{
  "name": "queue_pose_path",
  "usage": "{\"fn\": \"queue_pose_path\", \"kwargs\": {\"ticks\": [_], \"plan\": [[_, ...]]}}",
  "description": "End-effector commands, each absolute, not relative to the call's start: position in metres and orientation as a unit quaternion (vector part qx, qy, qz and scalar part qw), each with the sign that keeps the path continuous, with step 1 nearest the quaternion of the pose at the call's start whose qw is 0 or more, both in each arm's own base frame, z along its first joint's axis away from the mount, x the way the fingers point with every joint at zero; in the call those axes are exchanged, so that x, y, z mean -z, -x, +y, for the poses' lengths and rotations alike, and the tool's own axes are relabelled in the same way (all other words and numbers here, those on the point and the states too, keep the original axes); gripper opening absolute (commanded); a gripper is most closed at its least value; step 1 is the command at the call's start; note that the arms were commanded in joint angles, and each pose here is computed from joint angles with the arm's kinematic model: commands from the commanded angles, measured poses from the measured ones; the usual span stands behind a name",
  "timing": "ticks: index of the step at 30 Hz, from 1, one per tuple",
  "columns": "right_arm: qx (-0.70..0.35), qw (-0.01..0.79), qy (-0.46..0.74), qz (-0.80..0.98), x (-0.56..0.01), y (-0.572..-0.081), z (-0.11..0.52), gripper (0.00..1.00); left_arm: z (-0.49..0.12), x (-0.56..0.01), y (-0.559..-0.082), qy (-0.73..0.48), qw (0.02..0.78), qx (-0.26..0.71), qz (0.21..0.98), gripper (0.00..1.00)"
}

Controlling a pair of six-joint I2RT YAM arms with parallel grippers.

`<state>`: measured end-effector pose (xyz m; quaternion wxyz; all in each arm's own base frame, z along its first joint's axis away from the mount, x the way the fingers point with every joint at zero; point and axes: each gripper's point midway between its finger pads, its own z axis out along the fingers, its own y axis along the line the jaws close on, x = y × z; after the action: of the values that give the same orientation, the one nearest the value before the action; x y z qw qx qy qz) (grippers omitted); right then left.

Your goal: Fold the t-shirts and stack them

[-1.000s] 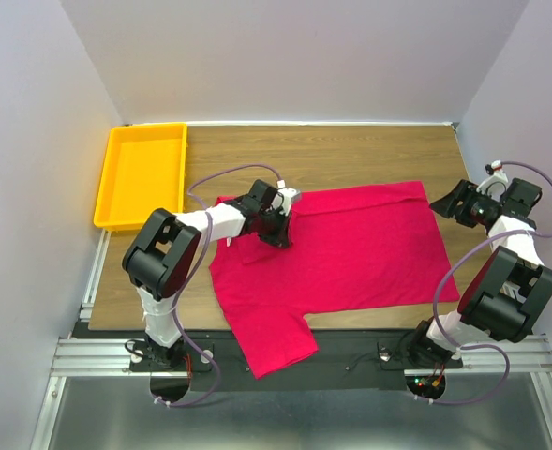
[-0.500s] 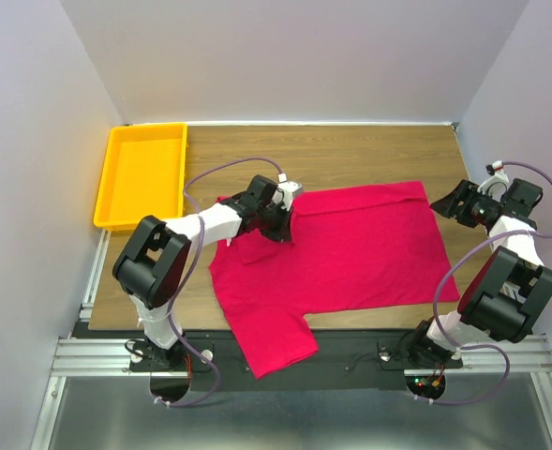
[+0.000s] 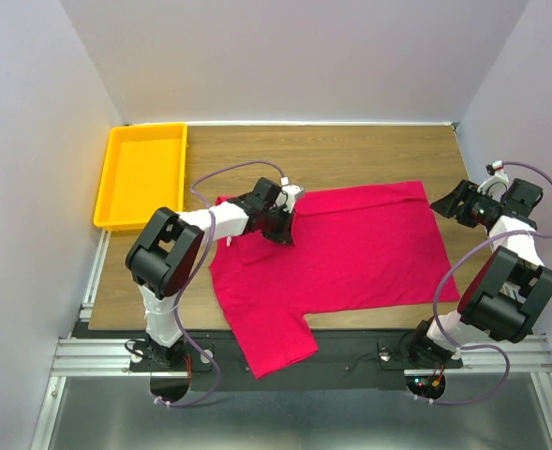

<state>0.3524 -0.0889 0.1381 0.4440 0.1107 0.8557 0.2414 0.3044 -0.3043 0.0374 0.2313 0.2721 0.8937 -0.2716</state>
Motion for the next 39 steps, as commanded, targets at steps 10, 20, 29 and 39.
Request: {"fn": "queue_pose_path", "kwargs": {"ticks": [10,20,29,39], "plan": [[-0.237,0.467,-0.087,0.848,-0.15,-0.35,-0.089,0.69,-0.318,-0.051,-0.306,-0.285,0.249,0.298,0.876,0.08],[-0.223,0.462,0.037,0.858,-0.159,-0.341,-0.083,0.7,-0.252,-0.13,-0.31,-0.195,0.384,0.221,0.875,0.5],[-0.173,0.342,0.278,0.881,-0.123,-0.268,-0.073,0.7,-0.186,-0.162,-0.252,0.027,0.389,0.266,0.881,0.68],[-0.134,0.228,0.302,0.916,-0.084,-0.208,-0.08,0.72,-0.167,-0.114,-0.173,0.172,0.244,0.314,0.901,0.68]]}}
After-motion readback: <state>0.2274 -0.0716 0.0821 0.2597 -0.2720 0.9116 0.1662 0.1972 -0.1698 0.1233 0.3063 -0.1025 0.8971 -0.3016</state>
